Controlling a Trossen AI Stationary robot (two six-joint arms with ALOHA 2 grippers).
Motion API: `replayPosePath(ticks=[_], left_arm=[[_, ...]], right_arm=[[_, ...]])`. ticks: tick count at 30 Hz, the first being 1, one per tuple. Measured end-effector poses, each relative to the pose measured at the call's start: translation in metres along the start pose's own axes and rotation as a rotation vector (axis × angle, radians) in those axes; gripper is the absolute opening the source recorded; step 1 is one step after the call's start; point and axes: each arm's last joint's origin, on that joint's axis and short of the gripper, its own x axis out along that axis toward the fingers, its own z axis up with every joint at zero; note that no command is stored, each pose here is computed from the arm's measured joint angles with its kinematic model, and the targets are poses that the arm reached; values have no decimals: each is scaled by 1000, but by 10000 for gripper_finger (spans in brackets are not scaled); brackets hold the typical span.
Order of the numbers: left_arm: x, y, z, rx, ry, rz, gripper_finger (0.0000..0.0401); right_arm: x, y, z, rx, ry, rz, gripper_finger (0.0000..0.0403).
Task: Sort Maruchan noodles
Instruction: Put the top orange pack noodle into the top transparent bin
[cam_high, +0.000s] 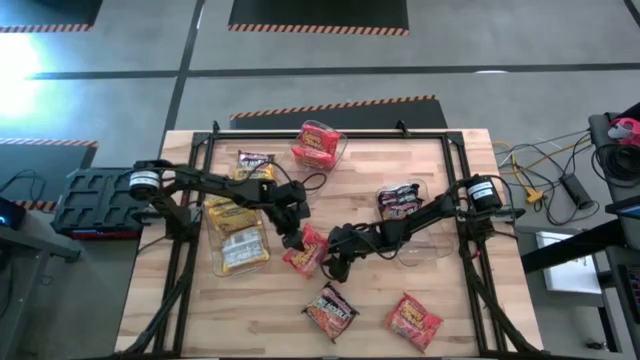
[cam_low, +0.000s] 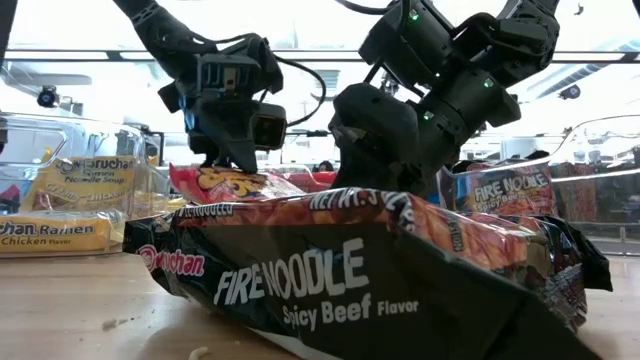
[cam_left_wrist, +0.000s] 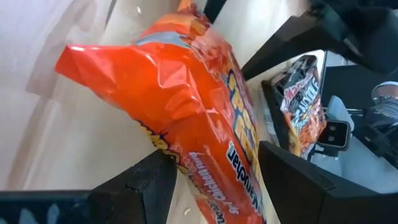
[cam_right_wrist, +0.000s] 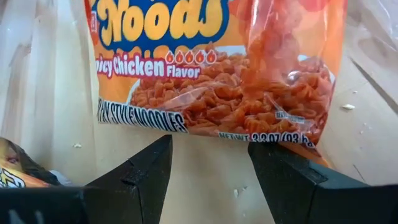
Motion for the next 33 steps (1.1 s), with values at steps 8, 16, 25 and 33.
replayPosePath(ticks=[8,16,25,33], left_arm=[[-2,-5,5,16,-18,-11,206],[-2,-6,5,12,-16,-8,169],[-3,-5,4,2,-8,-2,120],[-14,-15,5,26,-18,1,120]], right_arm=[[0,-1,0,-14,-12,-19,210],[0,-1,0,-28,-14,-22,210],[-3,0,1,-34,5,-25,210],[-26,4,7,-53,52,-50,210]])
